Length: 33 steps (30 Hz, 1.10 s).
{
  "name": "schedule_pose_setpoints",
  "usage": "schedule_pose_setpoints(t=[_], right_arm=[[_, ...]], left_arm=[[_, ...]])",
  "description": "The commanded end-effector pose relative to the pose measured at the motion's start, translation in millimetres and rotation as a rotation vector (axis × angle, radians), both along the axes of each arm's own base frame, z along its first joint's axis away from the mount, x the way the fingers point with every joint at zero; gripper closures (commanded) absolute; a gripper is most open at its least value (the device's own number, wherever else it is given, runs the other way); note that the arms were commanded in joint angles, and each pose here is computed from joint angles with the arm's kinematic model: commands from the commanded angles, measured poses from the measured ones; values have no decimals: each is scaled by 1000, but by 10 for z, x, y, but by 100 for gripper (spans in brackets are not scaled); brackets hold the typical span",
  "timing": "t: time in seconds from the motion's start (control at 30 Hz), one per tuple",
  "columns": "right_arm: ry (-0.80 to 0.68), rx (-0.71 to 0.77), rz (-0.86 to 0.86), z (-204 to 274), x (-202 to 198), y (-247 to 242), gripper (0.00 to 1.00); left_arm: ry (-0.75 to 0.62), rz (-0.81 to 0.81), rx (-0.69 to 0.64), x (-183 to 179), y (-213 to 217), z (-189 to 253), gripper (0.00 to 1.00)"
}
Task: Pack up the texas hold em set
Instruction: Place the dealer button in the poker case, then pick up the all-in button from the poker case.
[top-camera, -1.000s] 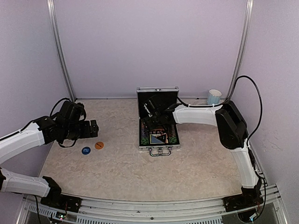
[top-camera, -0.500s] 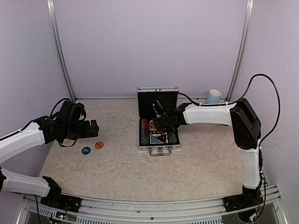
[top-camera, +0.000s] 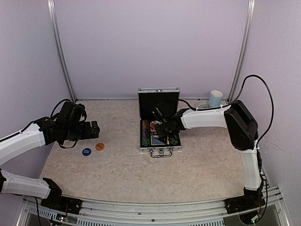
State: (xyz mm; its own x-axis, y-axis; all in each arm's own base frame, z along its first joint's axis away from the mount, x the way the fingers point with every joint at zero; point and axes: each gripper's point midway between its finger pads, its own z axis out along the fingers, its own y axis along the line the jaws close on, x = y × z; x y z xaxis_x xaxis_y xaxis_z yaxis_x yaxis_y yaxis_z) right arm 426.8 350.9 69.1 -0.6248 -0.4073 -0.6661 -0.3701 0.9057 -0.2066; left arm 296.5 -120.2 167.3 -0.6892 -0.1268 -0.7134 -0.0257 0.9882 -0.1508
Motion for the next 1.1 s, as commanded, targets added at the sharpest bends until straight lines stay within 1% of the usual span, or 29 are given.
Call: schedule_pose_setpoints(t=[0.0,0.4,0.6,0.8,1.07], right_arm=[[5,-16,-43,-135,63,-92,62],[-11,-18,-13,-168,242,94,61],[-32,5,-15,1,257,105,61],[-53,-37,-3,-2,319,101,60],[-41,-34,8,-2,341,151,59]], left_arm=[[-6,-3,-1,6,13,-13,1],[-7,-4,-2,7,9,-11,1],[-6,-4,-2,6,10,-14,1],[-2,-9,-5,5,-3,-25,1],[0,-10,-5,7,-7,-32,1]])
